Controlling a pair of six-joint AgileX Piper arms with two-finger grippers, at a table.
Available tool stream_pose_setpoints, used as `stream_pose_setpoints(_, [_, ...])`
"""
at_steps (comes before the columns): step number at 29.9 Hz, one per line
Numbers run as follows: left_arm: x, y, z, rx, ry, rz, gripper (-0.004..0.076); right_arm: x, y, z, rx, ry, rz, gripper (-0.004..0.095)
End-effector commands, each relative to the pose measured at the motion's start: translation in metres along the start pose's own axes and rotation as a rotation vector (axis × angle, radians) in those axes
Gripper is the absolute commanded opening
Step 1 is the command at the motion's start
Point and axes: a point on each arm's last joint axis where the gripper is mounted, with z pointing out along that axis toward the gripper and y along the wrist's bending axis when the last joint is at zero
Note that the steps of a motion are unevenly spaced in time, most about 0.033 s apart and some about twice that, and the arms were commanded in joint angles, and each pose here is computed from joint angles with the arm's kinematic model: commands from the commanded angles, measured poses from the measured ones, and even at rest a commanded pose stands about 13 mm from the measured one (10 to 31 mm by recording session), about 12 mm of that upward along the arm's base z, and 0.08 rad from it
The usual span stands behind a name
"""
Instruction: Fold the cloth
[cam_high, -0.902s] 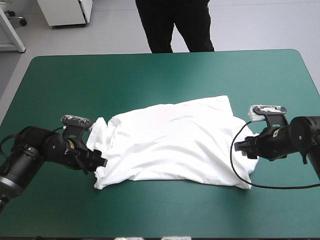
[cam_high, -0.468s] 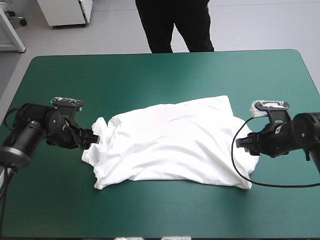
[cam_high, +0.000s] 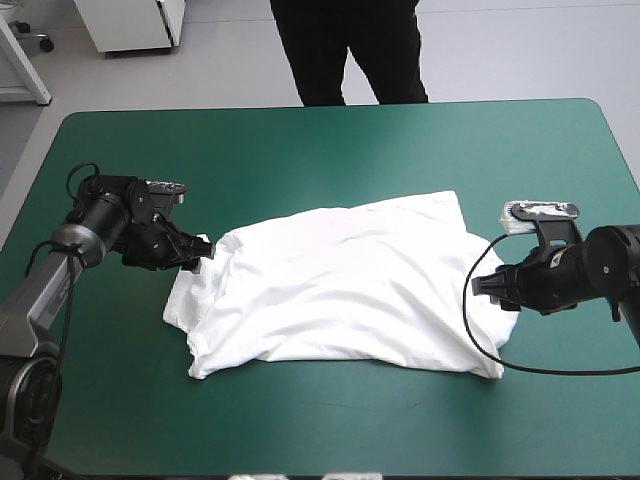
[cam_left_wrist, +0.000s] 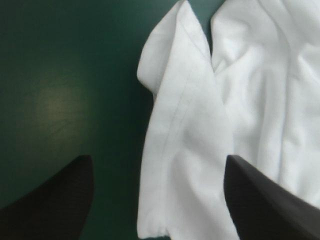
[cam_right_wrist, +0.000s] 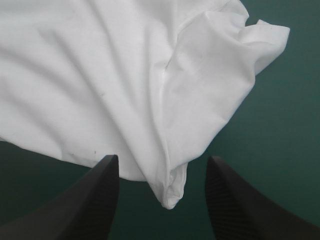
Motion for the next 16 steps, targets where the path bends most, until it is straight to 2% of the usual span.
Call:
stream_pose_setpoints(1, [-0.012, 0.001, -0.002, -0.004, -0.039, 0.001, 0.0527, -0.004, 0.002, -0.014, -0.003, -0.074, -0.004, 0.0487])
stream_pose_setpoints(6, [-0.020, 0.001, 0.016, -0.004, -0.034, -0.001, 0.0516, -0.003, 0.002, -0.014, -0.002, -0.065, -0.004, 0.0486])
stream_pose_setpoints(11, [-0.024, 0.002, 0.038, -0.010, 0.013, 0.001, 0.0427, -0.003, 0.001, -0.014, 0.003, -0.063, -0.006, 0.0486])
stream_pose_setpoints(16, [-0.023, 0.001, 0.058, 0.008, 0.079, -0.010, 0.0378, -0.002, 0.001, -0.014, 0.007, -0.054, -0.008, 0.0486])
